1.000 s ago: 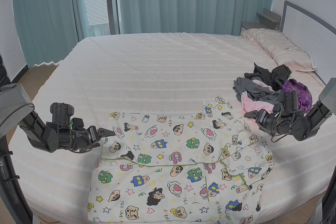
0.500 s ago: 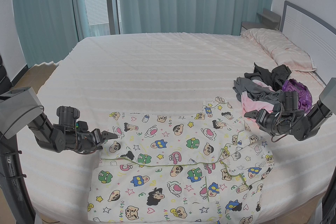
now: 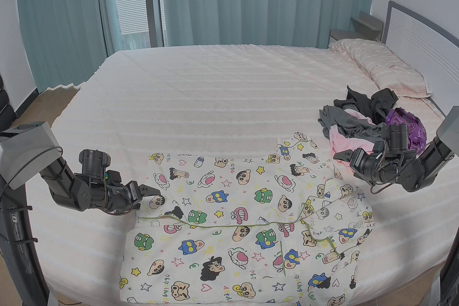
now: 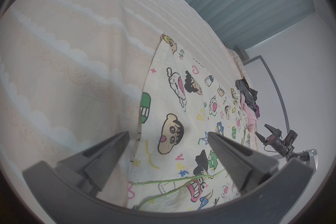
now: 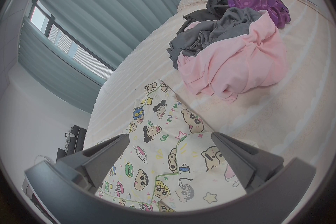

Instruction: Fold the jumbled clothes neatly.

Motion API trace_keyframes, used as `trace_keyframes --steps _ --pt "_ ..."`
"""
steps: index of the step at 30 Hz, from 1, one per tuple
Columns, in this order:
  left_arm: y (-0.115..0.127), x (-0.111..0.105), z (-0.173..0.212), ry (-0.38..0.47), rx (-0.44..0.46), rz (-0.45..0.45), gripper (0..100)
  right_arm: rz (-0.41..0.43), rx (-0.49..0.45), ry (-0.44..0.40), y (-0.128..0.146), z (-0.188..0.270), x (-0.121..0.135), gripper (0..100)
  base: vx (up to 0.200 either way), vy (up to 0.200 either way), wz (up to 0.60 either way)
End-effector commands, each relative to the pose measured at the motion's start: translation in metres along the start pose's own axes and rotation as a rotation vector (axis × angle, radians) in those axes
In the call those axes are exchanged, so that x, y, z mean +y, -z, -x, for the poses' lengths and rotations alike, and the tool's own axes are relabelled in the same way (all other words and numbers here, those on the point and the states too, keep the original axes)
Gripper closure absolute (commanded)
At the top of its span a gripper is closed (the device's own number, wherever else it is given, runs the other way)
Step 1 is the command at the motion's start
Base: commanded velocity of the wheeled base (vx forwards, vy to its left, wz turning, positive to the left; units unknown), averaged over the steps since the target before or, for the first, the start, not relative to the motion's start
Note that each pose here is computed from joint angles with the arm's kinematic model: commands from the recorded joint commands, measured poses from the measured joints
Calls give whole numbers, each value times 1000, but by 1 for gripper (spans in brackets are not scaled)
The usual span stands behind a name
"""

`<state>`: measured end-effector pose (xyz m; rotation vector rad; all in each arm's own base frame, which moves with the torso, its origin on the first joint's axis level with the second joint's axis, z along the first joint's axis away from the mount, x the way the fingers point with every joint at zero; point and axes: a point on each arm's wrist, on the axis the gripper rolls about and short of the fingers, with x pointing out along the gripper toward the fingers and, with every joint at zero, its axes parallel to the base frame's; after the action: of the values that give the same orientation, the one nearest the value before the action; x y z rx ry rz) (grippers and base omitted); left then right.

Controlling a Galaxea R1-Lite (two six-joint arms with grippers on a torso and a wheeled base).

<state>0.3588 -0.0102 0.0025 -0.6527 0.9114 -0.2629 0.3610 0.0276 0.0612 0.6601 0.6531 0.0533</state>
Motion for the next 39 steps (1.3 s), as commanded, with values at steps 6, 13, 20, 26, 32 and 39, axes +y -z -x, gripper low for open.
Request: trace_keyframes --steps 6,13,20,26,32,39 --pt "8 7 2 -49 7 18 100 -4 1 5 0 -1 -2 0 0 0 0" --pt "15 13 13 -75 16 -30 100 -5 0 6 0 -1 -3 0 0 0 0" --pt "8 14 21 -77 -15 -47 100 -5 4 8 1 -1 -3 0 0 0 0" --pt "4 16 22 -80 -26 -46 100 -6 5 11 2 0 -4 0 0 0 0" --pt "7 18 20 -85 -13 -44 0 -6 6 10 2 0 -4 0 0 0 0" --pt "2 19 29 -102 -47 -38 0 -5 -8 12 -1 12 -4 0 0 0 0"
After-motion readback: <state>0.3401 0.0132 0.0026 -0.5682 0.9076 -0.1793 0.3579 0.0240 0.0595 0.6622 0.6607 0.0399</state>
